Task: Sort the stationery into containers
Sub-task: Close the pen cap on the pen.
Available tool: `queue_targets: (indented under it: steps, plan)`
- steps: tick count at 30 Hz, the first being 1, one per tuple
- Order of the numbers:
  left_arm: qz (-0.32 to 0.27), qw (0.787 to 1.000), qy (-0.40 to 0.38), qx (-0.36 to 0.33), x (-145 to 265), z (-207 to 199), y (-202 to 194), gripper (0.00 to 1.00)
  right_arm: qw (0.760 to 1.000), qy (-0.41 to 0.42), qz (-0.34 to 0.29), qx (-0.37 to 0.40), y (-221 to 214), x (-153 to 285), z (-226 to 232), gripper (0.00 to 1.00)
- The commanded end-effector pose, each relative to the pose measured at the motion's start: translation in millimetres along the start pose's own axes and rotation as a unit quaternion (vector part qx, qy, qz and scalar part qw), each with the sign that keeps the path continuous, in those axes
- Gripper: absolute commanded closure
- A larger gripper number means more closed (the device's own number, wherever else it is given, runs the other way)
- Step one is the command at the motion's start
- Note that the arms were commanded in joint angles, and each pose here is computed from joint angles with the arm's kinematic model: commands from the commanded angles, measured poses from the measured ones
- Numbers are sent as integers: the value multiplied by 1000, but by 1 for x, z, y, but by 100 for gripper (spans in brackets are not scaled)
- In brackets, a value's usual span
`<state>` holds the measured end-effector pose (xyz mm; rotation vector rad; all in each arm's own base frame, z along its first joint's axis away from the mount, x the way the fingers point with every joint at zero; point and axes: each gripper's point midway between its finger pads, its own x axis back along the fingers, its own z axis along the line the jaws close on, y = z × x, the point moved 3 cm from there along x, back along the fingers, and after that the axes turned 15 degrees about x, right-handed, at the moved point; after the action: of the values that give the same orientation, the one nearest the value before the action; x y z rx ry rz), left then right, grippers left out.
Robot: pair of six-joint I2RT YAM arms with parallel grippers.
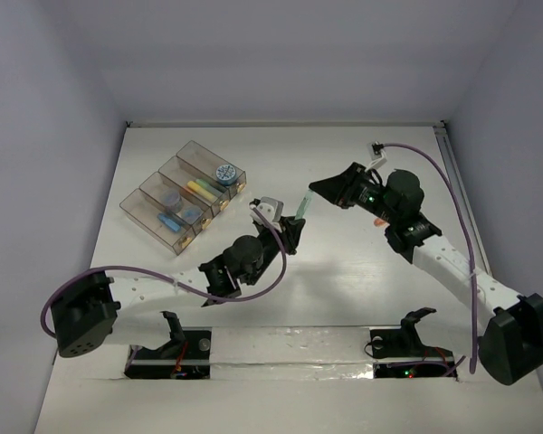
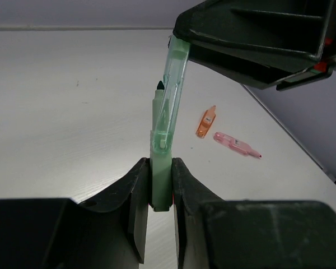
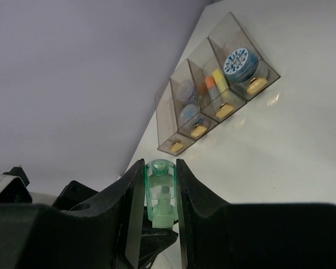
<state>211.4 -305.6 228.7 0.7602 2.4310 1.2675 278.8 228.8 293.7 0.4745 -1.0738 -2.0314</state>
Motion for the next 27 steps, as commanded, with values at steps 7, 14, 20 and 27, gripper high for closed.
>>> queue_targets:
  steps: [7,14,20,27]
  plan:
    - [-53,998,-3,36,-14,-18,27,100,999,-11,-37,31,-5,-7,6,85]
    - [-40,999,-29,16,-14,-21,19,100,999,-25,0,39,-9,-11,2,85]
    - [-51,998,-28,3,-12,-21,26,100,998,-36,41,43,-16,-16,-3,85]
    - [-66,998,-3,6,-11,-16,34,100,997,-33,50,43,-23,-15,1,86]
